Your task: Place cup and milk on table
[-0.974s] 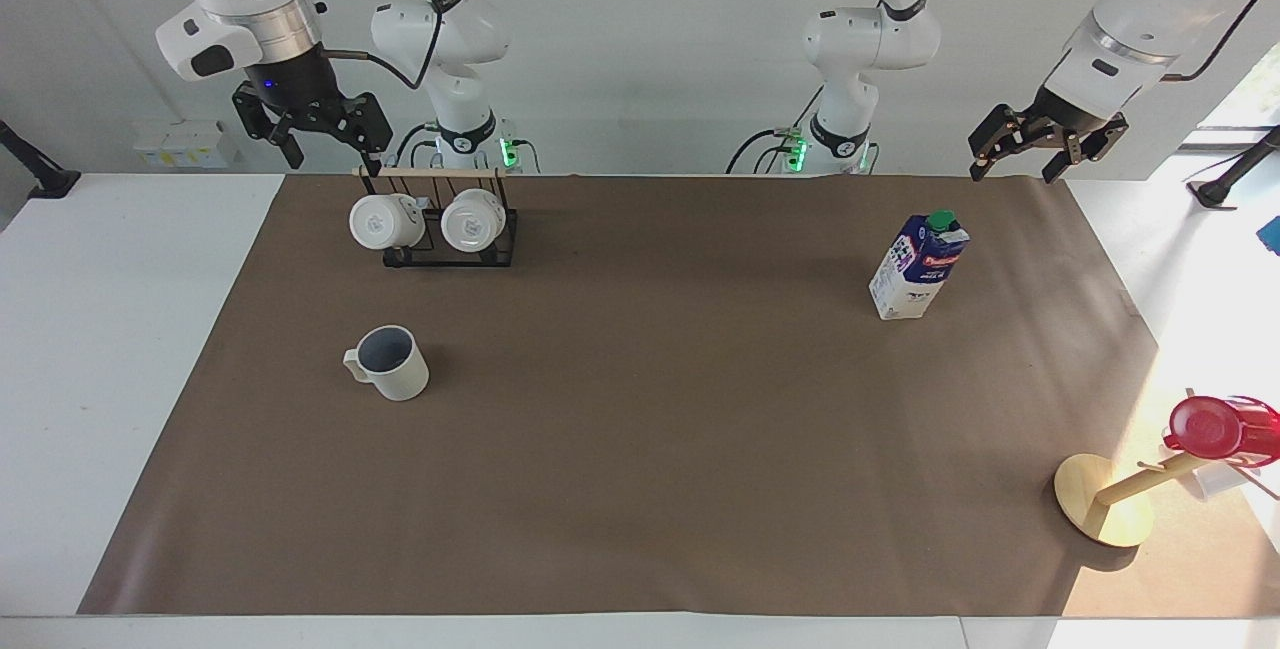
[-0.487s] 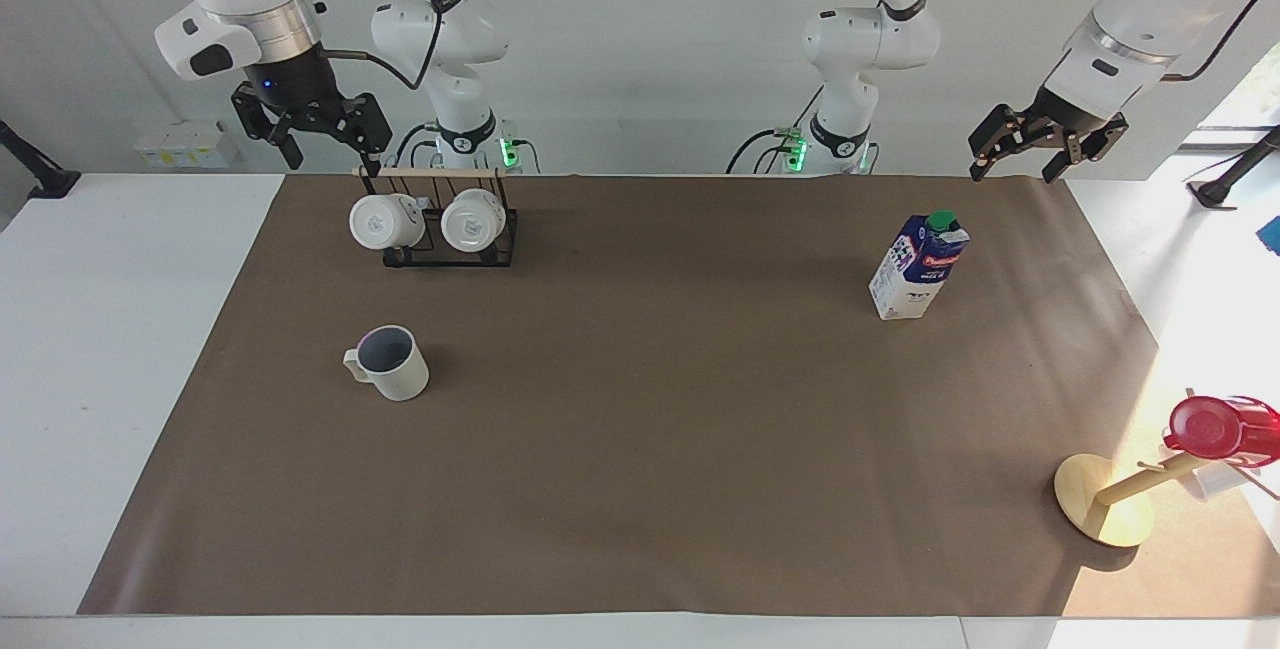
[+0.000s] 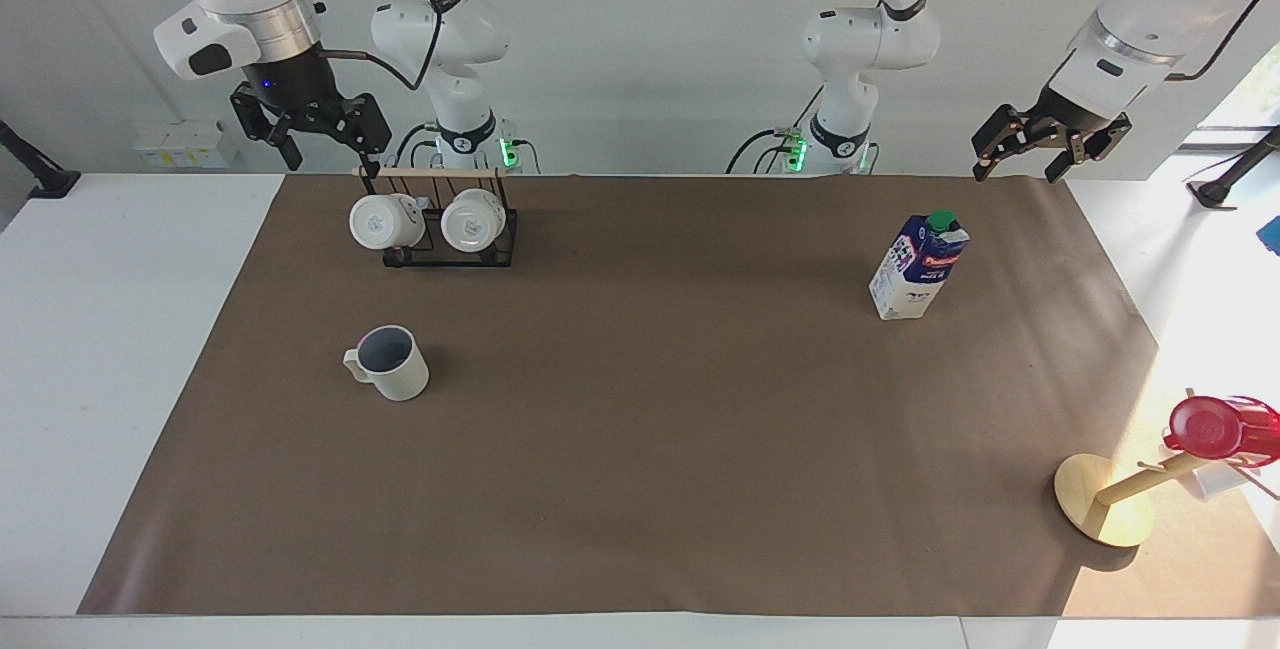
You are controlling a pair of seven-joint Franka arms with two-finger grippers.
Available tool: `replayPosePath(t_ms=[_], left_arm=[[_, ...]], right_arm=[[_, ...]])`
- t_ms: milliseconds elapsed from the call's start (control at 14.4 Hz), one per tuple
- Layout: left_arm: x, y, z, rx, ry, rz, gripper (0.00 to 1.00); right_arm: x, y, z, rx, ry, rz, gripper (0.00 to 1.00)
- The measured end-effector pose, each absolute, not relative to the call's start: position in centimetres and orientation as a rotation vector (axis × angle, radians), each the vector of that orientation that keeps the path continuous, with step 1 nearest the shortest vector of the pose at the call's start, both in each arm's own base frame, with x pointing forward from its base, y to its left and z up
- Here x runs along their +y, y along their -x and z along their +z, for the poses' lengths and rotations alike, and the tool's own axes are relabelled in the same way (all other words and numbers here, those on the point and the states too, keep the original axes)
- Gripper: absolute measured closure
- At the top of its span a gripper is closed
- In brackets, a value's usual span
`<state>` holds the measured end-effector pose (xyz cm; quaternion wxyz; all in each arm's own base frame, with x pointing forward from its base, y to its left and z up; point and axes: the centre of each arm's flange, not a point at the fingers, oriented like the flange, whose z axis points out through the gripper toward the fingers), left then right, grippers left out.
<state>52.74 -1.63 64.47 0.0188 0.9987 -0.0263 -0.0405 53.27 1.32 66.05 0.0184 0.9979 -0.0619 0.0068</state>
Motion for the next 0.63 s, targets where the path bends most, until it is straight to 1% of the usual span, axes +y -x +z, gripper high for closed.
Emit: replayPosePath(t_ms=[139,348,626], left_arm=[[-1.4,-52.7,64.5,-0.076,-3.1,-0.126,0.0],[-1.4,-52.8,64.5,-0.075,-3.1,-0.126,0.0],[-1.4,-52.8,64.5,-0.075,-3.1,-0.126,0.0]], right_arm=[[1.3,-53.4,66.1,-0.192,-3.099,0.035,0.0],[1.3,-54.1,66.1,-0.191,-3.102,0.115,0.0],[0.8,-55.2,64.3,-0.203,-3.102,0.108,0.0]])
